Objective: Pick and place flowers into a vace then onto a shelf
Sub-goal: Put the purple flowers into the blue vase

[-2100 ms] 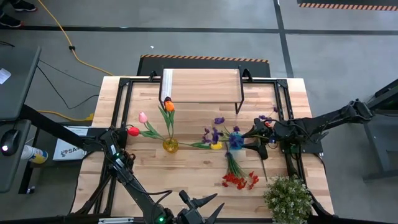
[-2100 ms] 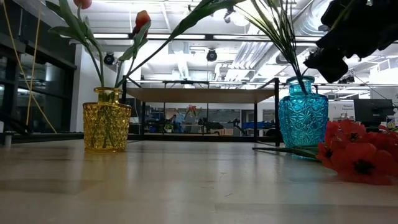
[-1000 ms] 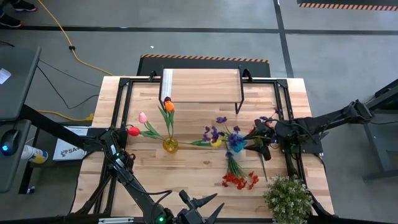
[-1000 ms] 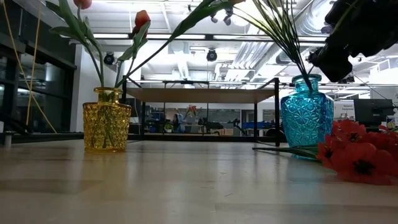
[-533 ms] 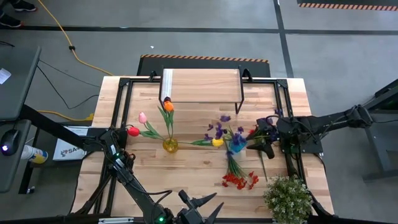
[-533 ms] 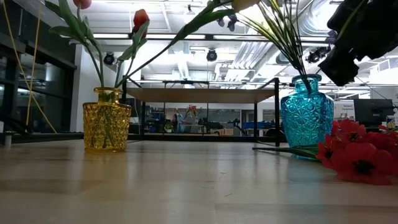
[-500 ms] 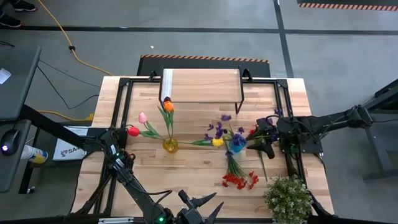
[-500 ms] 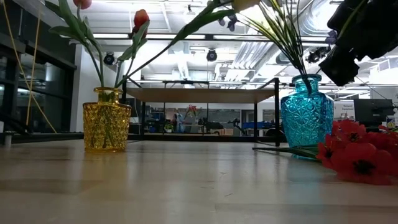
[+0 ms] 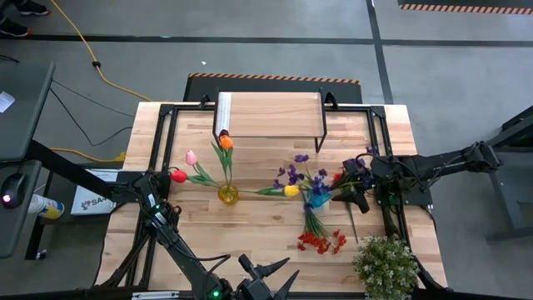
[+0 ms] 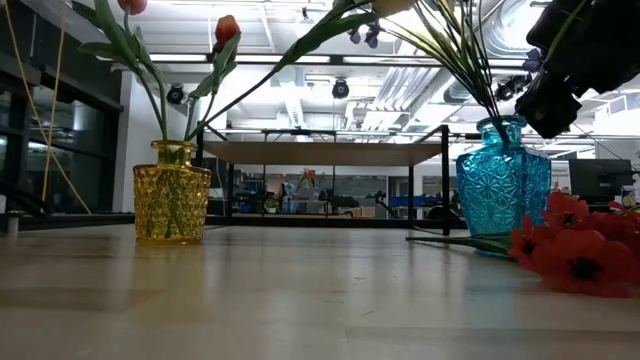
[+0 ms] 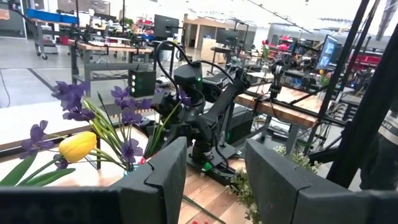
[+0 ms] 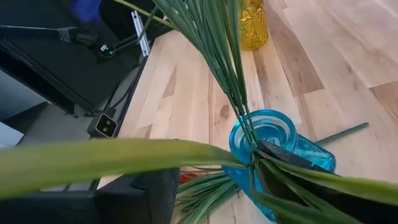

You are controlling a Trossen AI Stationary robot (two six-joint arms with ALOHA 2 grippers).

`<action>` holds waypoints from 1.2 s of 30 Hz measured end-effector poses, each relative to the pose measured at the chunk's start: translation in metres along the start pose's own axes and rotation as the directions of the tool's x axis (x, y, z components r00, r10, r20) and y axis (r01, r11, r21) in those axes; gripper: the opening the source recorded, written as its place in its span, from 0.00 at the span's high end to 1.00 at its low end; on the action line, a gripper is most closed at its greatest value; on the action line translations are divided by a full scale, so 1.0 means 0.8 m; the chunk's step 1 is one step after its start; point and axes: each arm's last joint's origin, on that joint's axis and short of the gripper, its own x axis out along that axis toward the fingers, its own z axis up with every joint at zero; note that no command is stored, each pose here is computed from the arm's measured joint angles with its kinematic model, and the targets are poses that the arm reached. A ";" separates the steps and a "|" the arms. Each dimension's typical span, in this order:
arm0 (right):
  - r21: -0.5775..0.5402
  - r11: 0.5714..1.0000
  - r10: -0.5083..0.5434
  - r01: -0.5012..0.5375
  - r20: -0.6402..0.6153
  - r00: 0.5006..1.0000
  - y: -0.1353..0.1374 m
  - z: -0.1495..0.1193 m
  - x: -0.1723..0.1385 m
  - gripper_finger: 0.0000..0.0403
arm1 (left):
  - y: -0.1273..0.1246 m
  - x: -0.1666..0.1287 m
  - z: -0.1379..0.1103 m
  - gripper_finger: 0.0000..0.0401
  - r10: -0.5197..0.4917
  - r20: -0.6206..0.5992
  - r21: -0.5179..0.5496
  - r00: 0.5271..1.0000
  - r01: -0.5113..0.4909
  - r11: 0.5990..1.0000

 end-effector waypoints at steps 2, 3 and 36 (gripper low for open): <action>0.000 1.000 -0.006 0.006 0.009 1.000 0.000 0.001 0.000 0.50 | 0.000 0.000 0.000 0.51 0.000 0.000 0.001 1.000 0.000 1.000; 0.000 1.000 -0.009 0.009 0.011 1.000 0.000 0.001 0.000 0.50 | 0.000 0.000 0.000 0.51 0.001 0.000 0.006 1.000 -0.001 1.000; 0.007 0.998 0.065 -0.065 -0.026 0.998 -0.003 0.002 -0.001 0.49 | 0.000 0.000 0.000 0.51 0.000 0.000 0.017 1.000 0.000 1.000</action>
